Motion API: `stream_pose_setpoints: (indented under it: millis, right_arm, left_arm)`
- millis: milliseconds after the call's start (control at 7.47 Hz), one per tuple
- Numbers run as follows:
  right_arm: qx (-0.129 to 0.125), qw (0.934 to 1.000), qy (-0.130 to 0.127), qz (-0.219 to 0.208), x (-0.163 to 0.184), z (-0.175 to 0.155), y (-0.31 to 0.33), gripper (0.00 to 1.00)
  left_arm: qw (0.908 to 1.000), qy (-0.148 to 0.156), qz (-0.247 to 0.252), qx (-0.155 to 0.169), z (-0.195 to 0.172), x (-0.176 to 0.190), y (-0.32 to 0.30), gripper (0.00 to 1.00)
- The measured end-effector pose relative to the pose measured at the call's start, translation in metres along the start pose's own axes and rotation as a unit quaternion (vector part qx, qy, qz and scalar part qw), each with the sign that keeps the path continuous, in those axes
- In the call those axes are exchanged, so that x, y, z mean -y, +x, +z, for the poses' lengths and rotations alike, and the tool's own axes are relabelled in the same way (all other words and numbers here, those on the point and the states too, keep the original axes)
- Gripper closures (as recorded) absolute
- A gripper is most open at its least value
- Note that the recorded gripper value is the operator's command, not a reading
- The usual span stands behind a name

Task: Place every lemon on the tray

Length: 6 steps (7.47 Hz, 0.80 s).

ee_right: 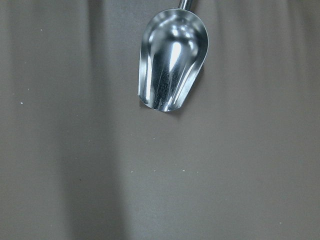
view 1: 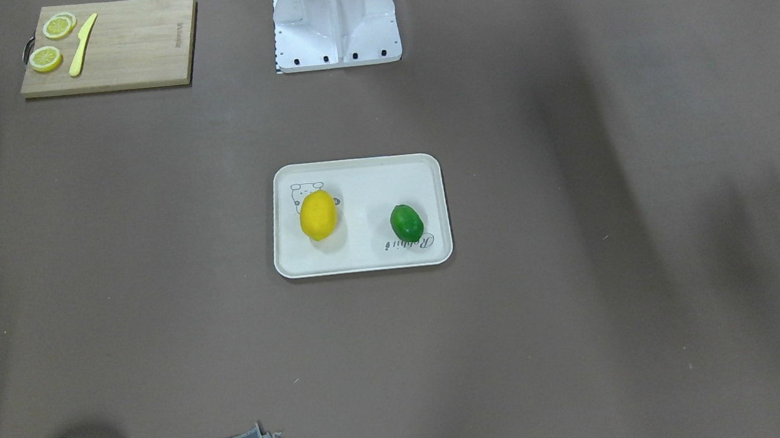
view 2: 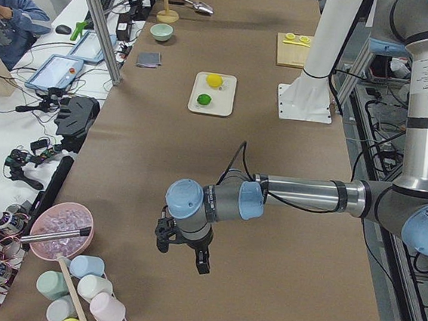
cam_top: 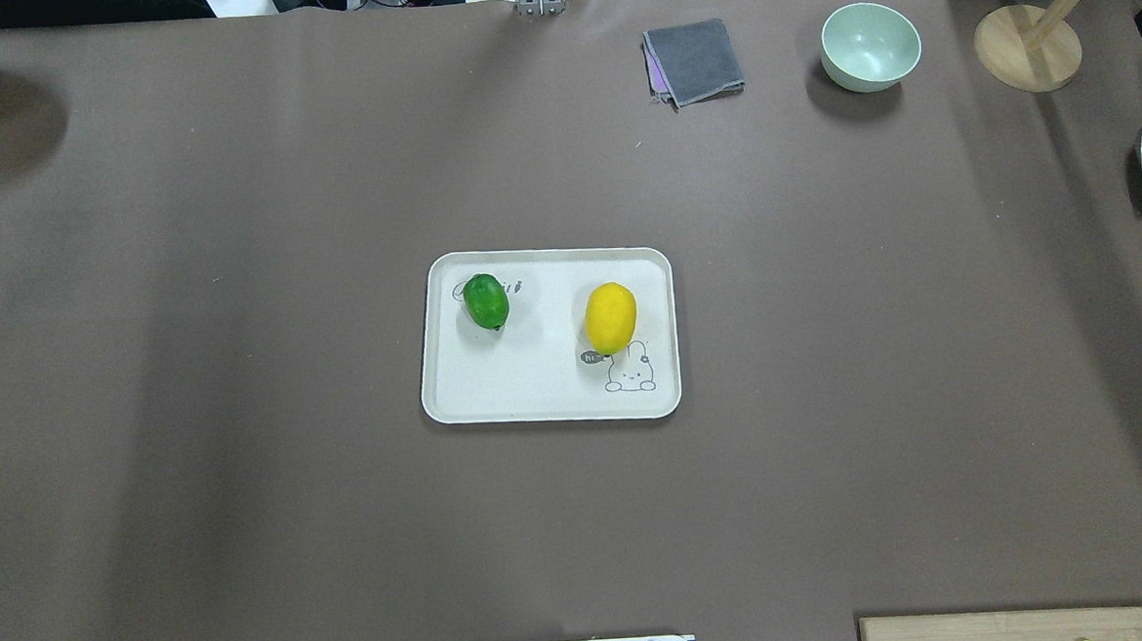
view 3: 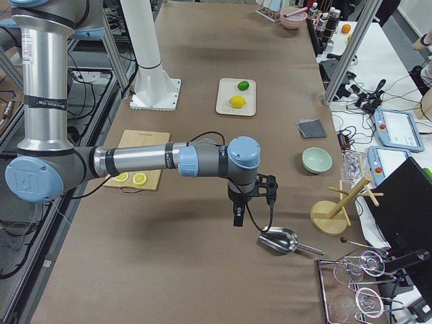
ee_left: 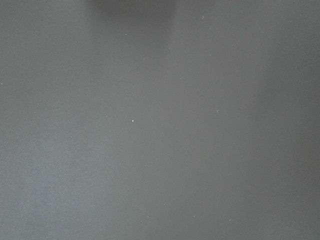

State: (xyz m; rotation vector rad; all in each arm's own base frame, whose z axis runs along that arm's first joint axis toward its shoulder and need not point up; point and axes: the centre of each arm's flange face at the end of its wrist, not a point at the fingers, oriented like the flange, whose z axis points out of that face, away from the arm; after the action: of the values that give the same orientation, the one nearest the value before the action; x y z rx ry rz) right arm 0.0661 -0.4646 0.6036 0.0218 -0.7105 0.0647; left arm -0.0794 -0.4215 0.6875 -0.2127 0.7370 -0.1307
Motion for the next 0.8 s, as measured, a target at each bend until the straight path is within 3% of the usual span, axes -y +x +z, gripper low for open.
stream_pose_setpoints:
  millis: [804]
  right_arm:
    - [0.003, 1.0000, 0.000, -0.002, -0.0002, -0.0007, -0.0011, 0.00]
  left_arm:
    - [1.0000, 0.001, 0.000, 0.001, -0.0010, 0.0033, 0.0008, 0.02]
